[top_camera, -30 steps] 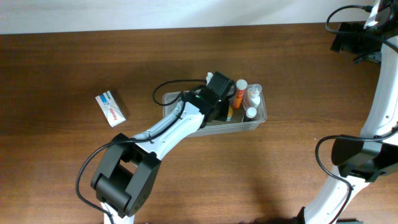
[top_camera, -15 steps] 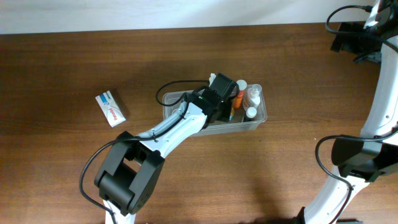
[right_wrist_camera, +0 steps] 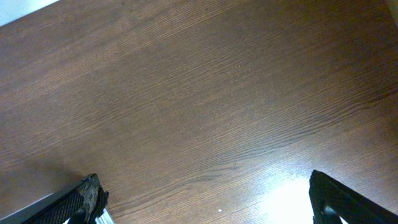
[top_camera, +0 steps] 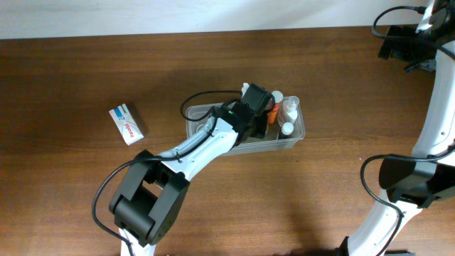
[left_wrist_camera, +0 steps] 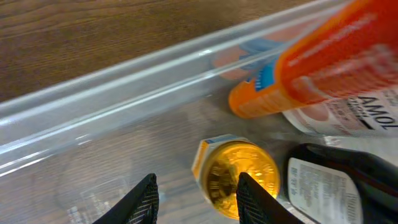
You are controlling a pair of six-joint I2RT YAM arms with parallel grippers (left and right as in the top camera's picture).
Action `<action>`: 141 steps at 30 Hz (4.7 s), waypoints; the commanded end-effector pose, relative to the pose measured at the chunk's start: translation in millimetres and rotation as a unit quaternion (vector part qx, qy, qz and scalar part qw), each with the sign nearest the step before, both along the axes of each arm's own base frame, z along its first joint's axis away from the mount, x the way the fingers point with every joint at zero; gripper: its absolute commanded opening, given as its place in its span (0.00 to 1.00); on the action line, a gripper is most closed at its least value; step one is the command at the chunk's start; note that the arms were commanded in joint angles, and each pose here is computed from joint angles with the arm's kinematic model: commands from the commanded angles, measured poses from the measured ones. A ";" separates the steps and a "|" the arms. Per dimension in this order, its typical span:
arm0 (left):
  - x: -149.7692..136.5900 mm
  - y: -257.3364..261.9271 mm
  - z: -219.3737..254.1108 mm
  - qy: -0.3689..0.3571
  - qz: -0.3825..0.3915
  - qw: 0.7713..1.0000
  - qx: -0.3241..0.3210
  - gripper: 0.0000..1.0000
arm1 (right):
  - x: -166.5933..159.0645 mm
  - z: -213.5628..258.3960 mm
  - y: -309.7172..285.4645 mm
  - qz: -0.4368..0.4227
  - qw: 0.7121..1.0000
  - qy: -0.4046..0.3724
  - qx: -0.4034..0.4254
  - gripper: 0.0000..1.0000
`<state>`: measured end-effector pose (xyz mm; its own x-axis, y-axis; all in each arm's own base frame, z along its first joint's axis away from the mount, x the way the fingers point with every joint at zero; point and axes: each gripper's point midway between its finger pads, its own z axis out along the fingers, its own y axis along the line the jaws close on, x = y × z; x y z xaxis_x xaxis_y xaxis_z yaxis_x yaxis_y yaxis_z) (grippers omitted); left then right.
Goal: Pack container
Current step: 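Adjust the jar's position in the container and open the left gripper, then raise the left gripper and move it over the Panadol box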
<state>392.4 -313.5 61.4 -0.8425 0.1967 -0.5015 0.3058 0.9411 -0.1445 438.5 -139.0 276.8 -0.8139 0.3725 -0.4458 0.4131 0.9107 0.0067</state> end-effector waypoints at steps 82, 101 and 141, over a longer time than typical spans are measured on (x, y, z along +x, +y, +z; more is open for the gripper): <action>14.9 14.1 -4.0 -0.026 0.027 0.998 0.051 0.44 | -3.1 16.2 -1.9 -0.005 1.000 -0.020 -0.009 0.98; 9.7 -1.5 -1.7 -0.028 0.010 0.999 0.034 0.78 | -3.1 16.2 -1.9 -0.005 1.000 -0.020 -0.009 0.98; 1.5 133.2 173.8 -0.132 0.121 0.982 0.057 0.95 | -3.1 16.2 -1.9 -0.005 1.000 -0.020 -0.009 0.98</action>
